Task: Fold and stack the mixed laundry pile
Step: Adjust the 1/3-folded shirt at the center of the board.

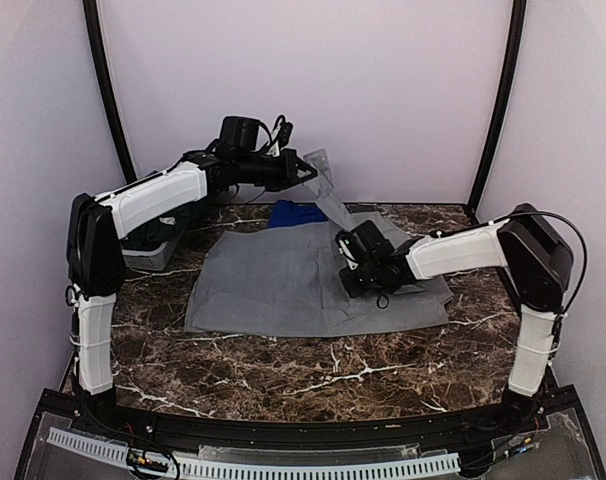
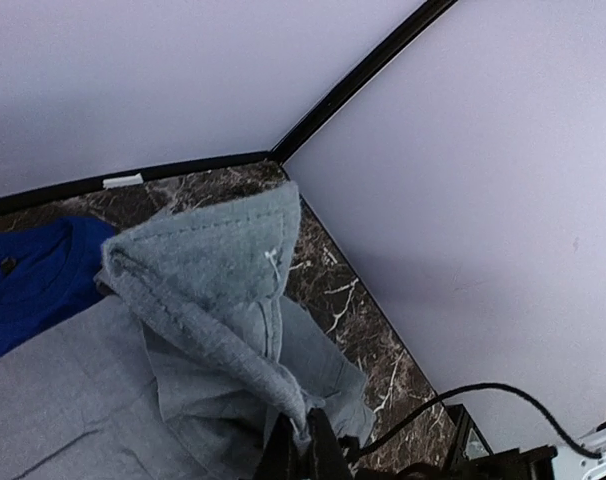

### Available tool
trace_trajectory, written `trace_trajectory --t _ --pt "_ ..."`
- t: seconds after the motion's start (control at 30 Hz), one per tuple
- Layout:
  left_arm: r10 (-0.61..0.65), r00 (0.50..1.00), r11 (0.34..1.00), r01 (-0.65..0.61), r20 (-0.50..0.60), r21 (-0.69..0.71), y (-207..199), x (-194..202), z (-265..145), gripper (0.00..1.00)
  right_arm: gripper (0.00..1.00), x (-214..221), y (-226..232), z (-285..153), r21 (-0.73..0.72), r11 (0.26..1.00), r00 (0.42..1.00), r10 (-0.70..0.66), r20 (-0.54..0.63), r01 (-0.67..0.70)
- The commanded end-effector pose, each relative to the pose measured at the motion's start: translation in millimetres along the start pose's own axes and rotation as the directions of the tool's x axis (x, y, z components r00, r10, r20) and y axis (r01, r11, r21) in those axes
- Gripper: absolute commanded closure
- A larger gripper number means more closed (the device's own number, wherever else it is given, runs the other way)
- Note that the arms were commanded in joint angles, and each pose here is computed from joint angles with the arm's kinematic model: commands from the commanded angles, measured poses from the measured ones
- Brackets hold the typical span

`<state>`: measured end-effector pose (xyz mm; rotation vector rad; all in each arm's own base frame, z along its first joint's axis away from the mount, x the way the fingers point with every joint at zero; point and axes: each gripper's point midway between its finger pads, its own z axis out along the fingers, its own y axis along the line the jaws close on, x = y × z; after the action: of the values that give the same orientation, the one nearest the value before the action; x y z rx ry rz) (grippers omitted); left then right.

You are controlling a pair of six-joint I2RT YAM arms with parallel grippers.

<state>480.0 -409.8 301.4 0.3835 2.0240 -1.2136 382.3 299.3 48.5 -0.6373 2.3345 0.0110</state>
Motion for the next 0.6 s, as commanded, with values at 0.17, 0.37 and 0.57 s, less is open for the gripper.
trace_trajectory --t 0.17,0.37,0.57 --pt "0.011 0.999 0.985 -0.003 0.049 -0.175 -14 21 -103 1.00 0.56 -46 37 -123 -0.355 0.928 0.970 -0.027 0.243 0.115" --pt "-0.061 0.998 0.962 0.056 -0.013 -0.266 10 65 -125 1.00 0.52 -27 50 -161 -0.490 0.853 0.966 -0.058 0.252 0.179" --pt "-0.134 0.990 0.903 0.101 -0.050 -0.418 49 106 -153 1.00 0.48 -11 27 -150 -0.450 0.891 0.987 0.009 0.159 0.064"
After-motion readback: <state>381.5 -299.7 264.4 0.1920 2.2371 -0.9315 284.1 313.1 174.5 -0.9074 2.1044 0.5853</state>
